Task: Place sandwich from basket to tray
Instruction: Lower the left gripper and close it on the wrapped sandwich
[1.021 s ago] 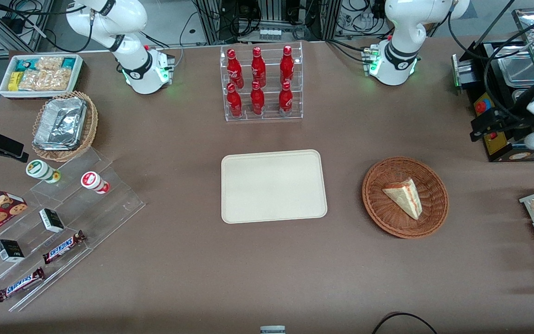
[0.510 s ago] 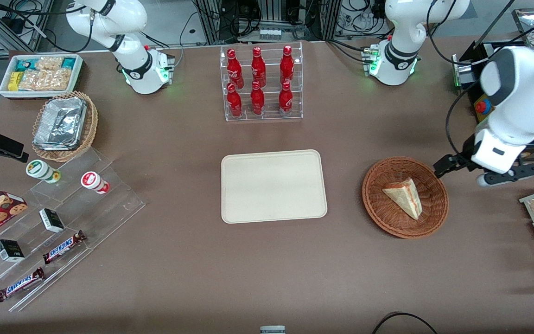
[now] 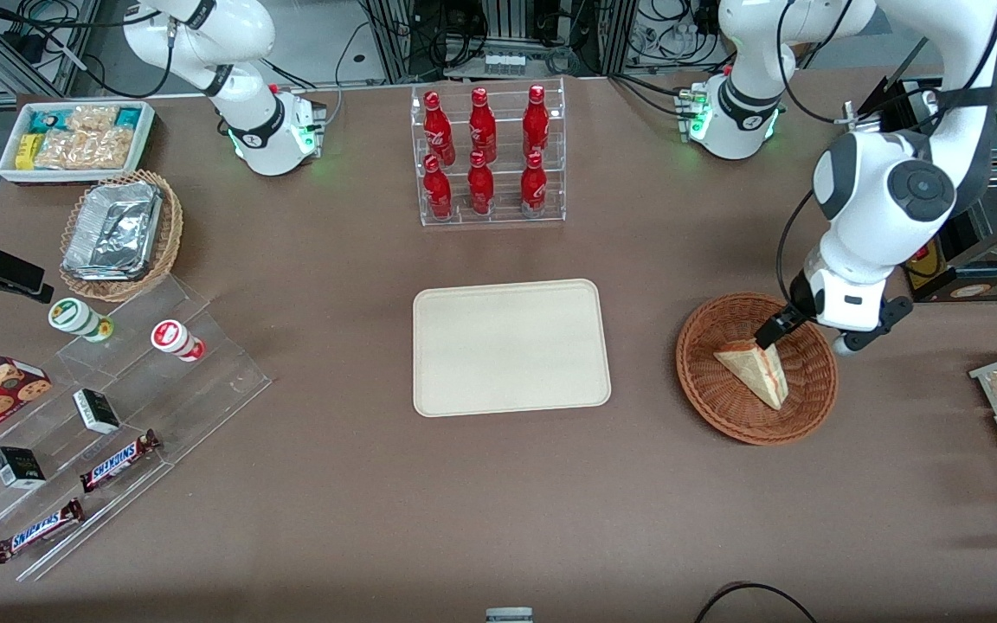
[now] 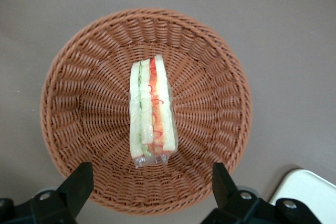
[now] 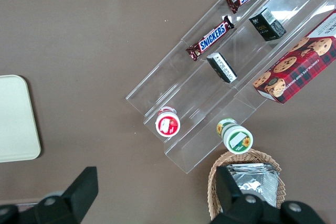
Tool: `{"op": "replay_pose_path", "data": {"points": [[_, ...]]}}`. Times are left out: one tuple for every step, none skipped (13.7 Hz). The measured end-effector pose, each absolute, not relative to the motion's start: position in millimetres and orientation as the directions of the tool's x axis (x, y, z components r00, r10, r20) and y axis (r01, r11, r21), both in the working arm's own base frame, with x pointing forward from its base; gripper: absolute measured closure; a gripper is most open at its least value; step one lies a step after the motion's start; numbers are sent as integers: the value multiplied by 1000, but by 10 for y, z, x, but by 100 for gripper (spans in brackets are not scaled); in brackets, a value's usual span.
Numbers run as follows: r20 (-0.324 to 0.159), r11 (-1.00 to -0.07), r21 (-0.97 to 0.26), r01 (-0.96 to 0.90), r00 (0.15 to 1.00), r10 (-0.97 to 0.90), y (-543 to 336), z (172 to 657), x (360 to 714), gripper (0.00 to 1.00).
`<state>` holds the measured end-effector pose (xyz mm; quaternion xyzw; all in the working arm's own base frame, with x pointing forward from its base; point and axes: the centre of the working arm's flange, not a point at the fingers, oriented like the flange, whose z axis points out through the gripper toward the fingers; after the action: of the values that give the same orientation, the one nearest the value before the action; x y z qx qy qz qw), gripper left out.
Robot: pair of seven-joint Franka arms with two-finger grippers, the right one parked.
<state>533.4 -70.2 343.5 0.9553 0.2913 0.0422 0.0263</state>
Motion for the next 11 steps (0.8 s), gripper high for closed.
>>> {"op": "replay_pose_path", "data": {"points": [[59,-825,74,561,823,565,-701,3288,5344,0],[54,-822,74,565,820,569,-701,3136,5348,0],[51,-820,74,567,819,571,-701,2998,5347,0],[51,-819,77,569,818,573,-701,2875,5345,0],[53,-817,81,571,816,576,-700,2766,5345,0],[55,-815,86,572,814,578,-699,2668,5351,0],[55,-814,89,574,813,579,-699,2577,5357,0],[55,-813,91,575,812,580,-699,2499,5361,9],[54,-813,91,576,812,581,-697,2453,5362,19],[54,-812,92,576,811,582,-694,2438,5367,32],[56,-812,93,577,811,583,-690,2449,5378,42]]}}
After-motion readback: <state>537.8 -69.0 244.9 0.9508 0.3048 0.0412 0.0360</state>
